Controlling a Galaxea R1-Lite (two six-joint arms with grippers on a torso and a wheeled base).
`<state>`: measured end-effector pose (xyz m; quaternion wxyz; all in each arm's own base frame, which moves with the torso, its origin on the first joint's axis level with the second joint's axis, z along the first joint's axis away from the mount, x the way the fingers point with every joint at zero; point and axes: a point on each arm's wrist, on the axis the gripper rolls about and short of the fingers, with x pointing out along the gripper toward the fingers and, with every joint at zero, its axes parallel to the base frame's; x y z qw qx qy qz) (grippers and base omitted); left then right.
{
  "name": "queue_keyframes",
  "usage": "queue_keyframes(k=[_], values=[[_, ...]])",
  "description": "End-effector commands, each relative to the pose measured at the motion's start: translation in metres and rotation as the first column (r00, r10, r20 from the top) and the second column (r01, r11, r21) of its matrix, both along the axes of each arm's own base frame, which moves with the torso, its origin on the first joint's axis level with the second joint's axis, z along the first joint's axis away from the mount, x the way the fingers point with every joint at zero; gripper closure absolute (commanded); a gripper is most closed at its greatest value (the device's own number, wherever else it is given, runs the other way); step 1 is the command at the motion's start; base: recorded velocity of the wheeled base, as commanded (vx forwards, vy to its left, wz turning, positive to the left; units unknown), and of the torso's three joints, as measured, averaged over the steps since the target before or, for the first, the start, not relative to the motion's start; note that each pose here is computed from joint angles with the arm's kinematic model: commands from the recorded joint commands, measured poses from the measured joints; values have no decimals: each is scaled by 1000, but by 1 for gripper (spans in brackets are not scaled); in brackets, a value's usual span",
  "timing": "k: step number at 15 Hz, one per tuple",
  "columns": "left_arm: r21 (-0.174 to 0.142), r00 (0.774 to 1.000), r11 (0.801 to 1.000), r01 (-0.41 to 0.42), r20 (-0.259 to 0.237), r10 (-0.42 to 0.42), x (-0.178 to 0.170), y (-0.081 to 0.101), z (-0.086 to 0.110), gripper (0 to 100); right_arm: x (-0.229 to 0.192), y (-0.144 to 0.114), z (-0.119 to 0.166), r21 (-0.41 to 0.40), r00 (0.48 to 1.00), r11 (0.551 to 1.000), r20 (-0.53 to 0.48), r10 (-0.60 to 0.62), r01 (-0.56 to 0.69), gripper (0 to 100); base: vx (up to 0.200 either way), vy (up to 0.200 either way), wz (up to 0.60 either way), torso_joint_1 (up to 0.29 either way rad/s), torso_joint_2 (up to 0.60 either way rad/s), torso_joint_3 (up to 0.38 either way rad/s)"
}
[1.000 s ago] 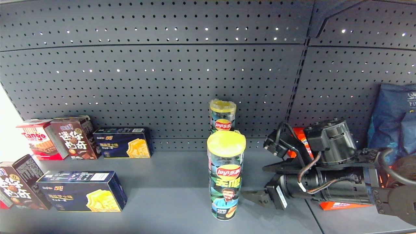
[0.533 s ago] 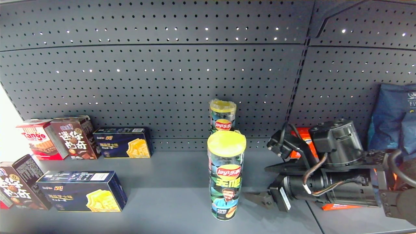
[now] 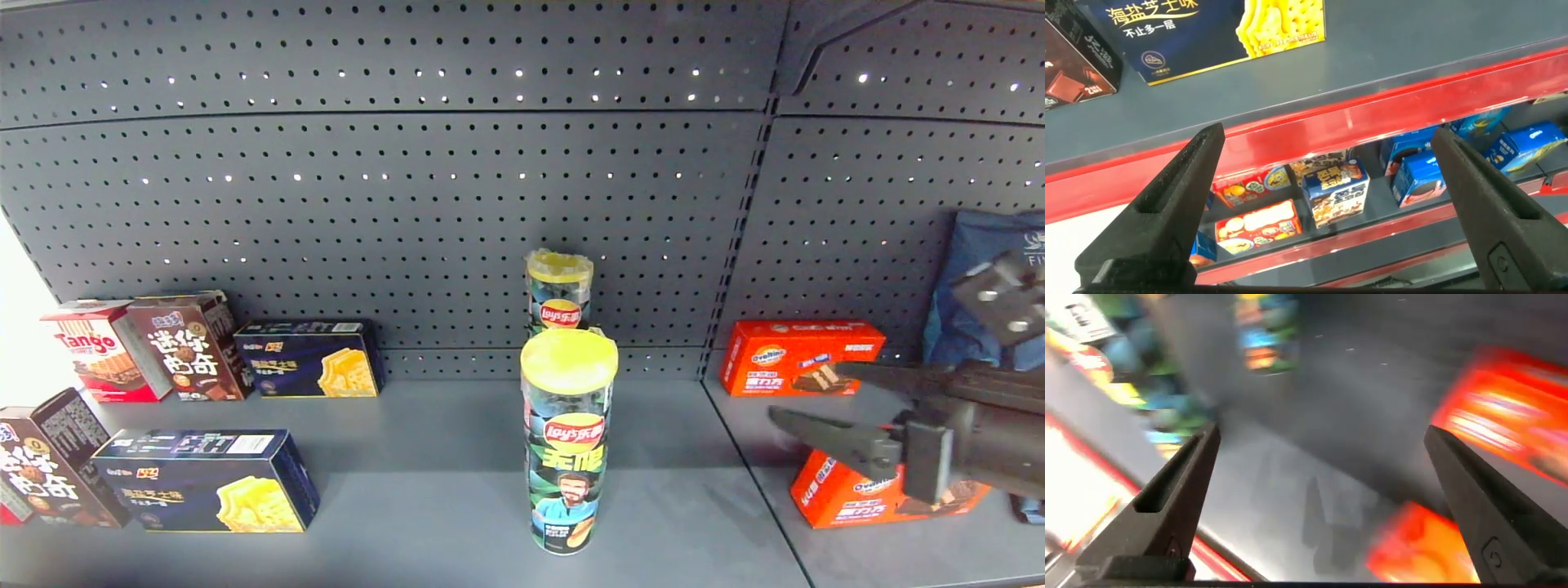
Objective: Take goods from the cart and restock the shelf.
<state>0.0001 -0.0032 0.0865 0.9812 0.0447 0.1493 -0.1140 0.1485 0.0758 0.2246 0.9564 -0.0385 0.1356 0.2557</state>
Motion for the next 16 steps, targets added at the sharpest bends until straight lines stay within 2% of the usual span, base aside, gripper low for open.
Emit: queue_keyframes(k=[1,2,4,5,7,8,9,10,16], values=[[0,1000,1000,-1,-2,1,0,0,0,0,-72,-63,-14,86,937,947,145,-318,308,0,0,0,0,0,0,0],[0,1000,1000,2,-2,-2,0,0,0,0,-98,-73,-38,106,887,902,163,-432,419,0,0,0,0,0,0,0],[0,1000,1000,2,-2,-2,0,0,0,0,-125,-77,-75,116,831,851,187,-525,512,0,0,0,0,0,0,0],[0,1000,1000,4,-2,-4,0,0,0,0,-144,-75,-102,136,779,813,233,-582,566,0,0,0,0,0,0,0],[1,1000,1000,4,-2,-4,0,0,0,0,-159,-73,-126,148,758,799,256,-600,582,0,0,0,0,0,0,0],[1,1000,1000,6,-5,-6,0,0,0,0,-165,-72,-145,111,762,787,198,-616,607,0,0,0,0,0,0,0],[1,1000,1000,6,-3,-6,0,0,0,0,-165,-72,-146,108,762,785,190,-619,611,0,0,0,0,0,0,0],[1,1000,1000,4,-3,-4,0,0,0,0,-164,-73,-148,94,744,762,170,-646,640,0,0,0,0,0,0,0],[-1,1000,1000,7,0,-7,0,0,0,0,-165,-73,-147,97,747,766,172,-642,636,0,0,0,0,0,0,0]])
